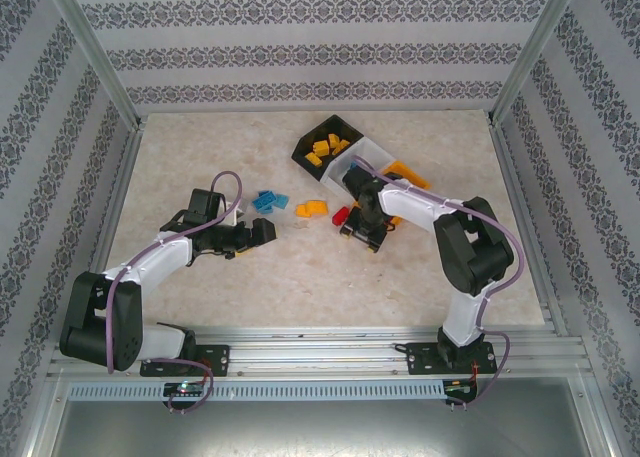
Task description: Sort the legos into containers by color
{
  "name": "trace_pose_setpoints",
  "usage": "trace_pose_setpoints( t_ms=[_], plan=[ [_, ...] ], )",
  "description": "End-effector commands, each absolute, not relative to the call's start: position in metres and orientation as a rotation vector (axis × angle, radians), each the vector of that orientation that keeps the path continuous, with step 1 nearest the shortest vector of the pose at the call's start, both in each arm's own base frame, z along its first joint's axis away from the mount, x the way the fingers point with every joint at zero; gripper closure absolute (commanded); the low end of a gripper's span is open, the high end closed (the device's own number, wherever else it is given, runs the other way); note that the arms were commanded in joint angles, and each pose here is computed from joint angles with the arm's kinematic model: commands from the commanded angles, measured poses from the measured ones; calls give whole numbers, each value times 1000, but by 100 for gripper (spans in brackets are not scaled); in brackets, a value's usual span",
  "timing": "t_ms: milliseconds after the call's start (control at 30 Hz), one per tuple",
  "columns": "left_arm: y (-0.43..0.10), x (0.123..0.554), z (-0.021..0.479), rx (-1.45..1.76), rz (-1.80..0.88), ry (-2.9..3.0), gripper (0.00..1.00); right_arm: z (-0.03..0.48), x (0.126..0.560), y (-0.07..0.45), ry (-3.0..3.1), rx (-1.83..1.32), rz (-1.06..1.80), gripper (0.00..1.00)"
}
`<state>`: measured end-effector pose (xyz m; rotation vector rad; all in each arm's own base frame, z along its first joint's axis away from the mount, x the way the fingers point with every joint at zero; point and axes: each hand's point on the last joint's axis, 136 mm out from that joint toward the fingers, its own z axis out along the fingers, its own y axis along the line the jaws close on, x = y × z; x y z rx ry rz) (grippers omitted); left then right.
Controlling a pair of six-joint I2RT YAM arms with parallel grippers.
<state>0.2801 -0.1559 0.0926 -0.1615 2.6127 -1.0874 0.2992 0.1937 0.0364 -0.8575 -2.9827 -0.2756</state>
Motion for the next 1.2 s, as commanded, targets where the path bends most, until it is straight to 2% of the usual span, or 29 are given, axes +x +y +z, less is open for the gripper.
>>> trace_pose_setpoints(
  t_ms=[0,333,567,867,1167],
  plan=[
    [-157,278,98,-123,-1070,2620,0,40,316,189,-3014,-867,-253,41],
    [-157,278,99,-118,-1064,2618,0,28,344,186,-2986,-915,-229,39],
    [-157,277,98,-123,-1061,2625,0,12,337,178,-2937,-927,-161,39],
    [-156,277,93,-133,-1054,2640,0,1,331,177,-2921,-917,-151,51],
    [-155,277,92,-135,-1040,2646,0,12,331,180,-2954,-873,-160,63]
  ],
)
